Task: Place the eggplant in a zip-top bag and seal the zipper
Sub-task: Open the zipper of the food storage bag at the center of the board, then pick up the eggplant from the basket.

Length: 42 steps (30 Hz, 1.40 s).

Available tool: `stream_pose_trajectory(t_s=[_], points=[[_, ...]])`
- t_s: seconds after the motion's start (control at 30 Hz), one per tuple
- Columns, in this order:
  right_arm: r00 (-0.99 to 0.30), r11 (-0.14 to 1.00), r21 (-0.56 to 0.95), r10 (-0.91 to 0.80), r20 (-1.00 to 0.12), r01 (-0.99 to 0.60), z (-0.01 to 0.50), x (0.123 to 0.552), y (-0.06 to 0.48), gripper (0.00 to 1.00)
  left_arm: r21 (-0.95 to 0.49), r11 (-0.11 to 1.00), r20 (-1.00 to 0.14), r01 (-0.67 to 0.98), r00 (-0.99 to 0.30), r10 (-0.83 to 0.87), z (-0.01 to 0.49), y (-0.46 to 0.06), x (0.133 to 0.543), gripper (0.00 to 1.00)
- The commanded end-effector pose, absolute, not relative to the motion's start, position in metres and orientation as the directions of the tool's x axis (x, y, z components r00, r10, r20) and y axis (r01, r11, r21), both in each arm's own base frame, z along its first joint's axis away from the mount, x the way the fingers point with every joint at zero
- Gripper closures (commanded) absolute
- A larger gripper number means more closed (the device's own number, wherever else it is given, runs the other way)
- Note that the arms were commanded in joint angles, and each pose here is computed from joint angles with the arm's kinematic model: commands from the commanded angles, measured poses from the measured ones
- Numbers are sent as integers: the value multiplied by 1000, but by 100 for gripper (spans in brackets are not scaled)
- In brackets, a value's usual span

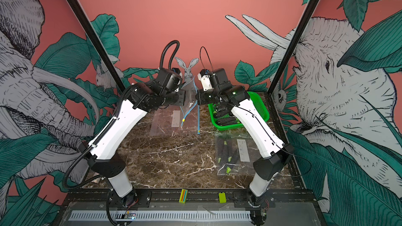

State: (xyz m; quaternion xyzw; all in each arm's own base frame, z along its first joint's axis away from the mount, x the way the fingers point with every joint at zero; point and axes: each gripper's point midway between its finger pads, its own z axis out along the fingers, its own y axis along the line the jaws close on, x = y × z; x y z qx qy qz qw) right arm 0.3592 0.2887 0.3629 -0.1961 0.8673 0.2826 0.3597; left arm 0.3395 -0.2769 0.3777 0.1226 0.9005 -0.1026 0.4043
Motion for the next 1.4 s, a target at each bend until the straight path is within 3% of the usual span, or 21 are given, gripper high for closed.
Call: stream_pose_trajectory(t_s=[0.0, 0.13, 0.37, 0.5, 0.7, 1.0, 1.2, 1.37], points=[[-666, 771, 337, -147, -731, -540, 356, 362, 286, 94, -49, 962, -750, 267, -646, 141, 372, -278, 340, 100], [-677, 760, 360, -140, -722, -542, 355, 359, 286, 94, 3, 970, -759, 243, -632, 160, 369, -280, 343, 100], [-712, 695, 479, -69, -698, -537, 362, 345, 266, 64, -16, 972, -748, 232, -648, 143, 348, -290, 347, 100], [-730, 620, 567, -13, -683, -542, 373, 328, 245, 57, -10, 973, -754, 231, -640, 144, 349, -290, 349, 100], [-727, 641, 597, 88, -681, -482, 378, 316, 192, 48, -9, 974, -766, 226, -628, 139, 355, -287, 351, 100], [-780, 856, 494, 203, -591, -151, 314, 397, 92, 29, 94, 984, -800, 151, -577, 165, 389, -251, 346, 100], [-827, 885, 465, 260, -498, -1, 253, 457, 66, 23, 222, 974, -835, 41, -509, 212, 437, -193, 328, 100], [-846, 872, 486, 302, -439, 58, 209, 498, 66, 22, 344, 939, -809, -16, -513, 287, 448, -162, 316, 100]])
